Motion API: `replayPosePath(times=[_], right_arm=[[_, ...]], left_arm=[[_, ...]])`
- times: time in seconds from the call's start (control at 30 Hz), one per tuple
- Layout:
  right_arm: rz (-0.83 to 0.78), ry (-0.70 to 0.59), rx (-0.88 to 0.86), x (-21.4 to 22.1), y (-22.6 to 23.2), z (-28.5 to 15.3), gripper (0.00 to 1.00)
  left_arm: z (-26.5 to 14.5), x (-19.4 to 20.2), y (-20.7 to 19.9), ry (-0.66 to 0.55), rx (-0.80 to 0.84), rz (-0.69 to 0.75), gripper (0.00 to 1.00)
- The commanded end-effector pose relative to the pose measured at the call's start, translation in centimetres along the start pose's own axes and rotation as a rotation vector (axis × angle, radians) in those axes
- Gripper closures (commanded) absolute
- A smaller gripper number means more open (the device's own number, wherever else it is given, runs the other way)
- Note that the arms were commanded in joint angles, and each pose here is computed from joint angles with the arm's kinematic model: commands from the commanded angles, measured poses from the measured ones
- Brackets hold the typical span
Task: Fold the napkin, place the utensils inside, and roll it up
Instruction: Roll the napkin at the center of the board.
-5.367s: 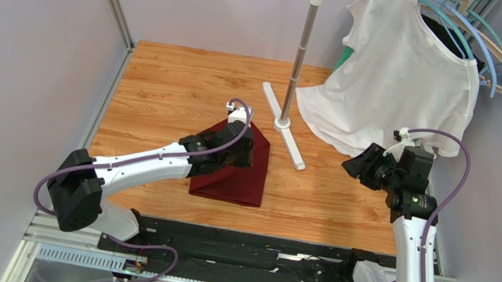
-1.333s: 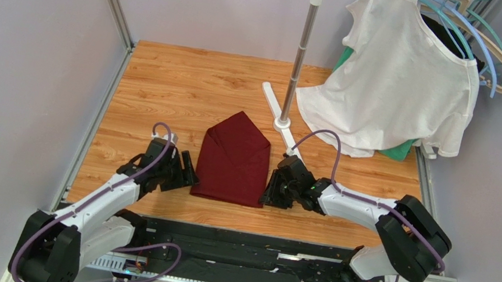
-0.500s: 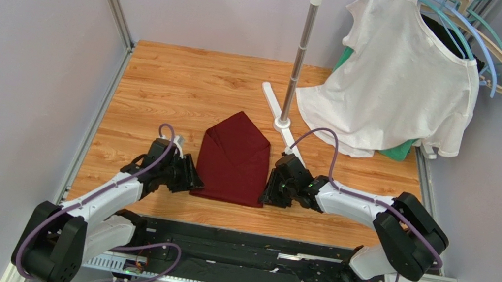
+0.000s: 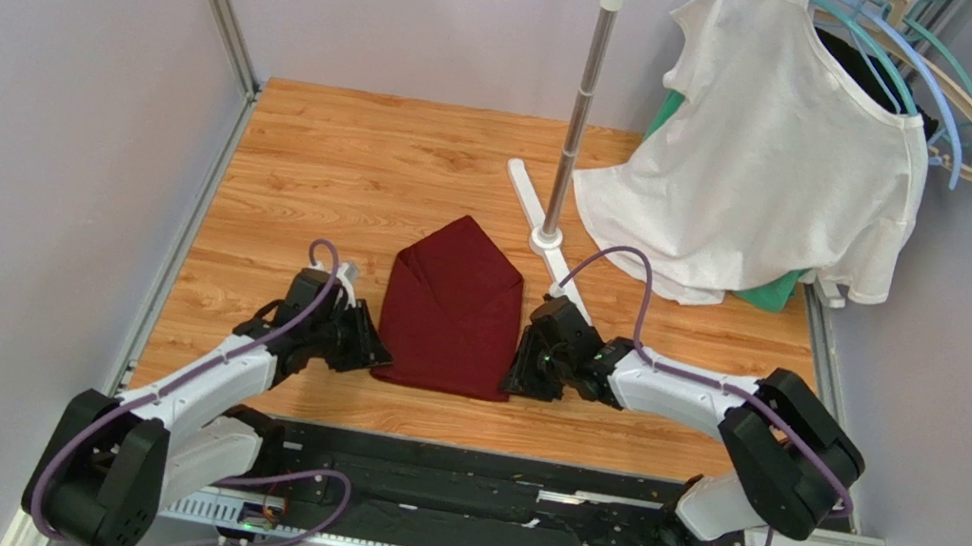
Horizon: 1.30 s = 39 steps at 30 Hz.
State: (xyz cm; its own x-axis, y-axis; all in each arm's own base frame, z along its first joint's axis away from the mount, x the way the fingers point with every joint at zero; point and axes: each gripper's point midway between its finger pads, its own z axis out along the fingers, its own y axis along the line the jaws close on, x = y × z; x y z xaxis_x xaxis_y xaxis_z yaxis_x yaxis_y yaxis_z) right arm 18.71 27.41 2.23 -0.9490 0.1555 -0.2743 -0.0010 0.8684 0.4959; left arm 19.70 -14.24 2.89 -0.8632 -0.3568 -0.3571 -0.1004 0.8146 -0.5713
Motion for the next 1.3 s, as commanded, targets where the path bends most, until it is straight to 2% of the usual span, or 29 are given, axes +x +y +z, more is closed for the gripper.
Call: replayPosePath(times=[0.0, 0.2, 0.3, 0.43, 0.47, 0.57, 0.63, 0.77, 0.87, 1.0, 1.03, 1.07, 1.2, 1.27], right_arm=[[-0.009, -0.021, 0.059, -0.4, -1.0, 0.4, 0.71], [-0.013, -0.020, 0.062, -0.4, -1.0, 0.4, 0.71], [-0.019, -0.022, 0.062, -0.4, -1.0, 0.3, 0.71], [-0.028, -0.024, 0.064, -0.5, -1.0, 0.3, 0.71], [-0.028, -0.021, 0.063, -0.5, -1.0, 0.3, 0.71], [-0.029, -0.016, 0.065, -0.4, -1.0, 0.5, 0.71], [-0.032, -0.013, 0.069, -0.4, -1.1, 0.5, 0.72], [-0.037, 0.009, 0.064, 0.0, -1.1, 0.8, 0.73], [-0.032, 0.030, 0.071, 0.4, -1.3, 1.0, 0.79], [-0.032, 0.045, 0.088, 0.5, -1.4, 0.9, 0.89], [-0.034, 0.045, 0.091, 0.5, -1.4, 0.9, 0.90], [-0.036, 0.048, 0.097, 0.5, -1.5, 0.7, 0.91], [-0.048, 0.067, 0.116, 0.6, -1.5, 0.3, 1.00], [-0.054, 0.077, 0.120, 0.5, -1.2, -0.2, 1.00]], left_arm=[[0.1, -0.3, -0.4, -0.012, 0.030, 0.020, 0.77], [0.2, -0.2, -0.4, -0.004, 0.031, 0.025, 0.95], [0.2, -0.3, -0.4, -0.004, 0.031, 0.023, 1.00], [0.2, -0.2, -0.5, 0.006, 0.031, 0.029, 1.00], [0.2, -0.1, -0.4, 0.014, 0.023, 0.028, 0.91], [0.1, -0.2, -0.4, 0.015, 0.016, 0.028, 0.75], [0.0, -0.4, -0.4, 0.005, 0.014, 0.030, 0.71], [-0.3, -0.3, -0.2, 0.011, 0.000, 0.027, 0.50], [-0.8, -0.5, 0.0, -0.001, -0.022, 0.040, 0.39], [-2.0, -1.5, 1.0, -0.063, -0.098, 0.068, 0.36], [-2.3, -2.0, 1.1, -0.088, -0.113, 0.078, 0.32], [-2.6, -2.0, 1.3, -0.093, -0.134, 0.083, 0.18], [-4.0, -3.5, 0.7, -0.193, -0.186, 0.200, 0.17], [-4.3, -3.7, -0.7, -0.229, -0.176, 0.303, 0.17]])
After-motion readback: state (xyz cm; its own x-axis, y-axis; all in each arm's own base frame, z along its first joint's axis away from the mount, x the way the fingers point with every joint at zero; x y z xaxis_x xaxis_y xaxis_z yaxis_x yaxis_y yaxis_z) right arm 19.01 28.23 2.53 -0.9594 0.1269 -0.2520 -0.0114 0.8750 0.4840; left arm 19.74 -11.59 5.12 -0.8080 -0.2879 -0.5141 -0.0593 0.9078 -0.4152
